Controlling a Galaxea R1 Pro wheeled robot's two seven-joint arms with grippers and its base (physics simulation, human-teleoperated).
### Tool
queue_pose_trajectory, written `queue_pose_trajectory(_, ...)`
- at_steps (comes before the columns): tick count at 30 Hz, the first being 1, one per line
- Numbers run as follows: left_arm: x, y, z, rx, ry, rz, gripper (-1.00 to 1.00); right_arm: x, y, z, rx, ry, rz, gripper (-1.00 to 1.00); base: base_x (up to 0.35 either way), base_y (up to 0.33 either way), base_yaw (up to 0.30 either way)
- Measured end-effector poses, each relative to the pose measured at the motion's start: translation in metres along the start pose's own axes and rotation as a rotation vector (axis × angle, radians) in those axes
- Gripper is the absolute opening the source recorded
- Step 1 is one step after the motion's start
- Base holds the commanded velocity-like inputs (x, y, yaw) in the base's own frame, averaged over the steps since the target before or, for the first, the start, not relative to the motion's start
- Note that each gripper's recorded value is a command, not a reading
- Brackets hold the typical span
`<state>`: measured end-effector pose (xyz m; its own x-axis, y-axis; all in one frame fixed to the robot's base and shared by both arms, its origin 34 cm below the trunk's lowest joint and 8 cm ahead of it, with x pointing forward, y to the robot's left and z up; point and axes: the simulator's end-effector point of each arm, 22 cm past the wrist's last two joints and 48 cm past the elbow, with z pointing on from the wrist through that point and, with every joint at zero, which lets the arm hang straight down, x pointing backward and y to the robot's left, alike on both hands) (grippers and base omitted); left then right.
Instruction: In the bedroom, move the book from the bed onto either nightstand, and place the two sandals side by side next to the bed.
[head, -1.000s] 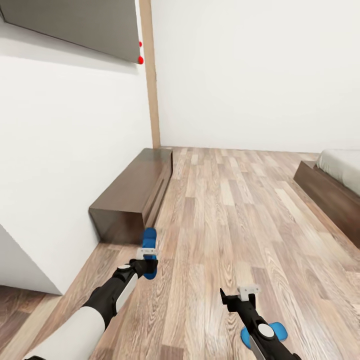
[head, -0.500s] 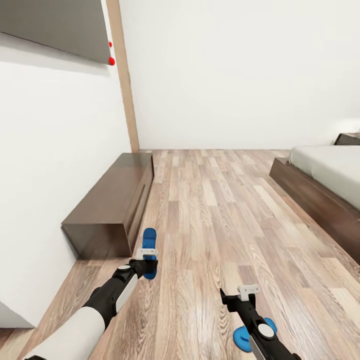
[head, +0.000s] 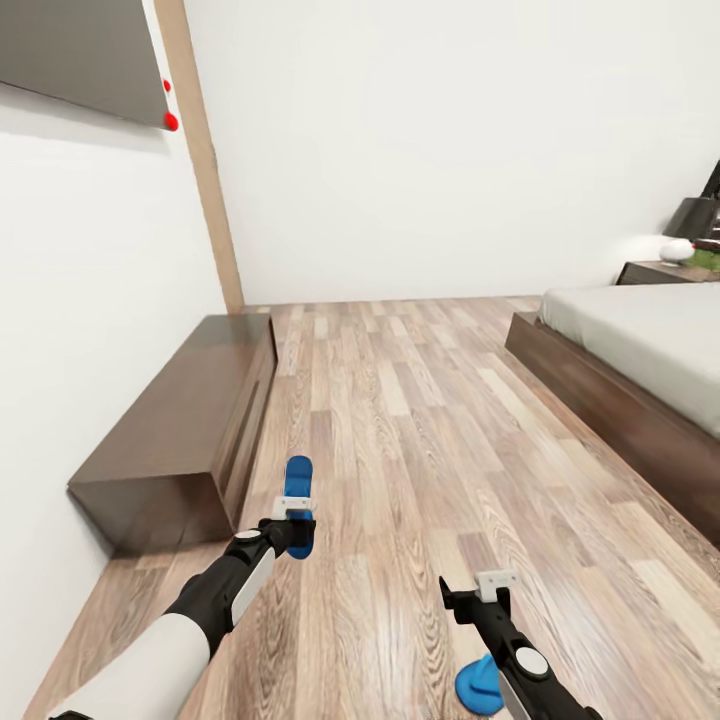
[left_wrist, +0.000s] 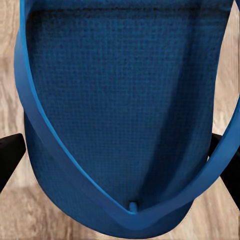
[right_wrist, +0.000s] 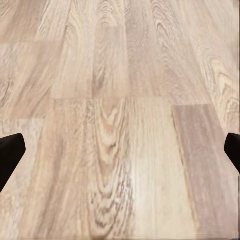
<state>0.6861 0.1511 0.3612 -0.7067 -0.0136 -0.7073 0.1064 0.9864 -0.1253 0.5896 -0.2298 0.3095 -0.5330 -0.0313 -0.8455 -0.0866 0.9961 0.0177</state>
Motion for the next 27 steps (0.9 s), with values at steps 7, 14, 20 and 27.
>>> queue_pose_trajectory(7, 0.0002, 0.0002, -0.0001, 0.0, 0.0, 0.001, -1.0, -0.0003, -0.0005, 0.0001, 0.003, 0.0, -0.001, 1.0, 0.234, 0.24, -0.26)
queue_pose_trajectory(14, 0.0003, 0.0003, 0.0, -0.001, 0.001, 0.002, -1.0, 0.0001, -0.0005, 0.0, 0.003, 0.0, -0.001, 1.0, 0.224, 0.268, -0.256)
queue_pose_trajectory(20, 0.0002, 0.0003, 0.0, -0.001, 0.001, 0.002, -1.0, -0.0002, -0.0007, 0.0, 0.003, 0.0, -0.001, 1.0, 0.23, 0.251, -0.256)
queue_pose_trajectory(27, -0.0004, 0.0001, 0.0, 0.0, -0.001, 0.001, -1.0, 0.0002, -0.0006, 0.0, 0.002, 0.0, 0.001, 1.0, 0.126, 0.218, -0.257)
